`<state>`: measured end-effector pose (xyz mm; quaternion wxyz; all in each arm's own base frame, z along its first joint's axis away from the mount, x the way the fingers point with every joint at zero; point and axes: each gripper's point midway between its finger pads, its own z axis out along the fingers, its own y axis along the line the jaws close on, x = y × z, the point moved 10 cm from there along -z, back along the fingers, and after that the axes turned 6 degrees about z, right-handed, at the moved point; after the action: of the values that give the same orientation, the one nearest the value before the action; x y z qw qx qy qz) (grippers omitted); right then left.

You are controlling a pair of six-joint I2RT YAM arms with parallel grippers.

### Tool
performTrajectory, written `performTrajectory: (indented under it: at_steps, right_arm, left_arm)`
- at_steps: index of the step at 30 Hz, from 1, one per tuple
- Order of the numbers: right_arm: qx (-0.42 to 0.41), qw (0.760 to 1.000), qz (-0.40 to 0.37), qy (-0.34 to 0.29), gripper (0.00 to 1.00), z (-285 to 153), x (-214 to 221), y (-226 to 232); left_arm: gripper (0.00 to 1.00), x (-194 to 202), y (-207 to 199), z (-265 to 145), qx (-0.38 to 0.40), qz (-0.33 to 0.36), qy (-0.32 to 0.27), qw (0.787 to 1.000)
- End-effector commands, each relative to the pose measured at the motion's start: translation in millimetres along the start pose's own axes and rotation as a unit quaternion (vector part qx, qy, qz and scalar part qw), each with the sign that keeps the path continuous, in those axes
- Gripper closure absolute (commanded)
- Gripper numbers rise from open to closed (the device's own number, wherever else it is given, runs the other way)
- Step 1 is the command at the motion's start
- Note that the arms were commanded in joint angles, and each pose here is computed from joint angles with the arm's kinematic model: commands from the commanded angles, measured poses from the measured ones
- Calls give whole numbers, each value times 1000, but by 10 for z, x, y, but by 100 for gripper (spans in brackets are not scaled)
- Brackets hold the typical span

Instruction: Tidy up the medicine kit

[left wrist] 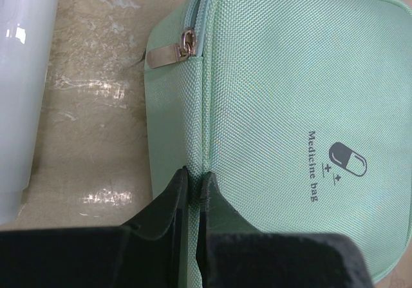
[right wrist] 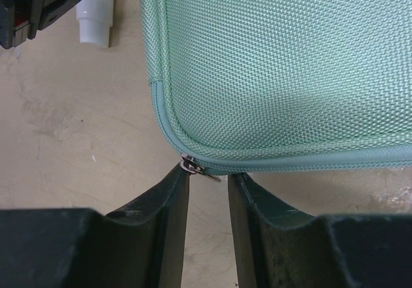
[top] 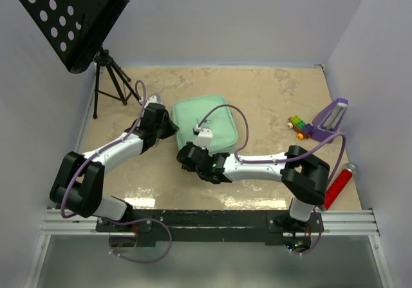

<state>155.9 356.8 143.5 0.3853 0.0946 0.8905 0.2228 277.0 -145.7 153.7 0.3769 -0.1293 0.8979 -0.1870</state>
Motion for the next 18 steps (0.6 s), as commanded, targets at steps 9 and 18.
performTrajectory:
  at_steps: [9, 18]
  right_arm:
    - [23, 997, 32, -70, 77, 61, -112, -168]
    - [41, 996, 24, -73, 100, 7, -122, -274]
  left_arm:
    - [100, 280, -87, -72, 21, 6, 58, 998]
    - [100, 210, -111, -73, 15, 15, 48, 999]
